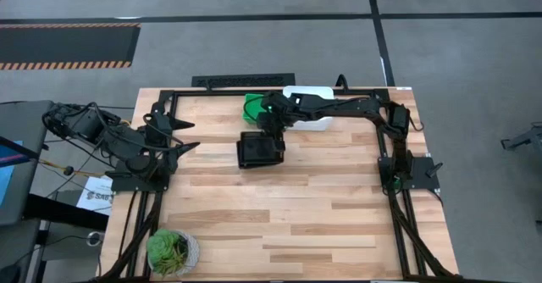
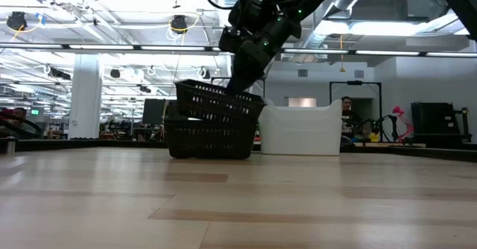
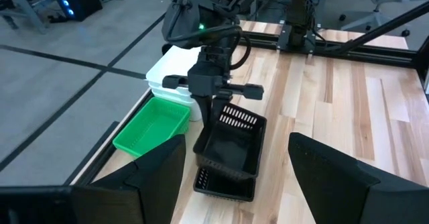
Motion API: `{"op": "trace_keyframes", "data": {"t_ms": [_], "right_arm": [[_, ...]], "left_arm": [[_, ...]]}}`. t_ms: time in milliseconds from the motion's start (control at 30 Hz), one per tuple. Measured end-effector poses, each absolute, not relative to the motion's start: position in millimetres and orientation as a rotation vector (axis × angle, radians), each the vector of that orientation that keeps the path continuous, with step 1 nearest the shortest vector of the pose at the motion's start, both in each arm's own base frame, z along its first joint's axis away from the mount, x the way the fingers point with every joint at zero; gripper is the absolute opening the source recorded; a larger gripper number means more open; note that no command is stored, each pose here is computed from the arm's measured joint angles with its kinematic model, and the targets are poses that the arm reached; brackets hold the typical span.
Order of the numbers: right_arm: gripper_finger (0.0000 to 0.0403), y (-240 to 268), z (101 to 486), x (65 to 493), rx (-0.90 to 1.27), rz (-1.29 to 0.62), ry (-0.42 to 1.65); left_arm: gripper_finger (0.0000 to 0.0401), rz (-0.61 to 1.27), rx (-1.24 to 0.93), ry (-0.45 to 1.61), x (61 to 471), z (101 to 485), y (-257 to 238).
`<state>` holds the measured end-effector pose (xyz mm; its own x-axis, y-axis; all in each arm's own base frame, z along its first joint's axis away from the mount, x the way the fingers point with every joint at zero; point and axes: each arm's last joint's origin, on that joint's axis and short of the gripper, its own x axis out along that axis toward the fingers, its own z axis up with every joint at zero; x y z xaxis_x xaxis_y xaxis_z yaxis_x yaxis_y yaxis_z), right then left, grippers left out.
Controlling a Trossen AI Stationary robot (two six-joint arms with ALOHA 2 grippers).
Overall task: Stack baskets by color
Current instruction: Stack the bottom black bin on the black bin
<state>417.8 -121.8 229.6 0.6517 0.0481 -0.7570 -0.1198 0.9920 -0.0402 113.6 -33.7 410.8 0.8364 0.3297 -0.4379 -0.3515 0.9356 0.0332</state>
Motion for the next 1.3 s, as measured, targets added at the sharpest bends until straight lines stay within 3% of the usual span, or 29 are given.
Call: {"op": "trace_keyframes", "data": {"t_ms": [267,733,1300], "right_arm": [[0.0013,-118,227,415,-0.100,0.119,0.895],[0.0035,-116,196,406,0.003,0.134,1.124],[0.0083,-126,199,402,0.111,0.016,1.148]], "left_arm": [[0.0256,0.361,-0.050,0.455,114,411,-34],[0.0256,0.361,-0.049,0.456,113,411,-34],[0.0256,0.362,-0.045,0.463,113,410,-34]]}}
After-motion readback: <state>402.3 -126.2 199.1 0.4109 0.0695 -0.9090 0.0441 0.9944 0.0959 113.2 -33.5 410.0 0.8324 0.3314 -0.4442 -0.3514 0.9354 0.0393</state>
